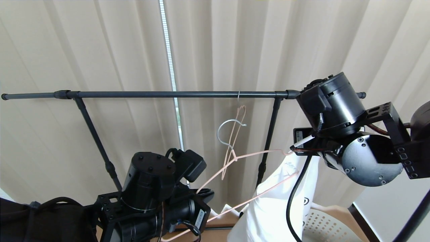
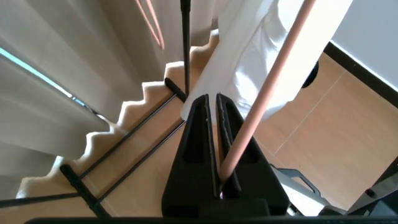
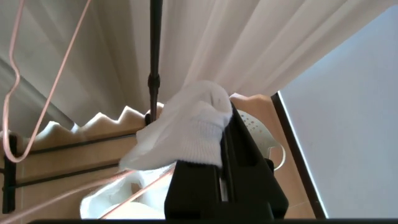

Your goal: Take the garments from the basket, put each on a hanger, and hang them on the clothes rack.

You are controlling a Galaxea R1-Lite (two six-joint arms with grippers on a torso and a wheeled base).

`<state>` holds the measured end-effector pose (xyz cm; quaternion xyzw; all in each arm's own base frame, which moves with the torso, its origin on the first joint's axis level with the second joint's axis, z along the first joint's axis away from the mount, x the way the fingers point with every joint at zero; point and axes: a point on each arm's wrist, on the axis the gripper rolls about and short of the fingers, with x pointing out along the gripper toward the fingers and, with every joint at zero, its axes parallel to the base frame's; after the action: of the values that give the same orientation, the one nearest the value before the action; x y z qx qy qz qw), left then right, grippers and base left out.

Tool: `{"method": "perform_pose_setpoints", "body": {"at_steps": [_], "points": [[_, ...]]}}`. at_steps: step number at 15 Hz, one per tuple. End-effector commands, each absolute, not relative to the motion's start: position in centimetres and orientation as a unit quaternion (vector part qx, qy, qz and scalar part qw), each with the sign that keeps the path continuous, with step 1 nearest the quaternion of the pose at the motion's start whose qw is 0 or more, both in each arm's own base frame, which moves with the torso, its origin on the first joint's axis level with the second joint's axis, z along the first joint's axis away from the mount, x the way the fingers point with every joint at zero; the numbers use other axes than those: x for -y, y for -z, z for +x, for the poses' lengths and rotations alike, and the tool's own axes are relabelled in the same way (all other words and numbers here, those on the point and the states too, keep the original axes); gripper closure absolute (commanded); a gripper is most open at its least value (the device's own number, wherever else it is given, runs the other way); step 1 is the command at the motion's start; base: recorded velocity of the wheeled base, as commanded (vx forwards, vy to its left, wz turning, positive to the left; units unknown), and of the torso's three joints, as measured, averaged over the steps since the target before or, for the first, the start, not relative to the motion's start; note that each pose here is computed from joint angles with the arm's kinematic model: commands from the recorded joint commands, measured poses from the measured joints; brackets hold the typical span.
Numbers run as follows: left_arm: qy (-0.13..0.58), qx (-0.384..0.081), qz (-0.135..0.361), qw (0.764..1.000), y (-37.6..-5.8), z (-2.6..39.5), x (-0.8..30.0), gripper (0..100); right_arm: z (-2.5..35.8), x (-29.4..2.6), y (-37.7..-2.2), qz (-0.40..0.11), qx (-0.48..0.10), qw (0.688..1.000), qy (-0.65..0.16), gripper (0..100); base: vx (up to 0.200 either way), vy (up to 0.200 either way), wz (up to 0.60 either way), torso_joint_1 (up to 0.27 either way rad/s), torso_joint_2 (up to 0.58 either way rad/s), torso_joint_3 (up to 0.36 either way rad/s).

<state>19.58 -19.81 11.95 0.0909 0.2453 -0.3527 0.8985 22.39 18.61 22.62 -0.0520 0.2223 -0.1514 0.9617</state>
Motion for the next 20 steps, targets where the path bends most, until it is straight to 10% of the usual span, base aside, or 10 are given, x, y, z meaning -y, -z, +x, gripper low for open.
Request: {"method": "perform_pose_setpoints", "body": {"at_steps": [1,20], "points": [[0.347,-0.237,0.082,0.904,-12.6,19.2,19.2,100,22.8,-18.2,-22.7,-0.047,-0.221,0.961,0.161,100,0.000,0.000,0.00,0.000,0.00,0.000],[0.255,-0.209,0.065,0.942,-13.4,22.1,21.5,100,20.9,-21.4,-22.2,-0.072,-0.204,0.967,0.132,100,0.000,0.000,0.00,0.000,0.00,0.000]]}}
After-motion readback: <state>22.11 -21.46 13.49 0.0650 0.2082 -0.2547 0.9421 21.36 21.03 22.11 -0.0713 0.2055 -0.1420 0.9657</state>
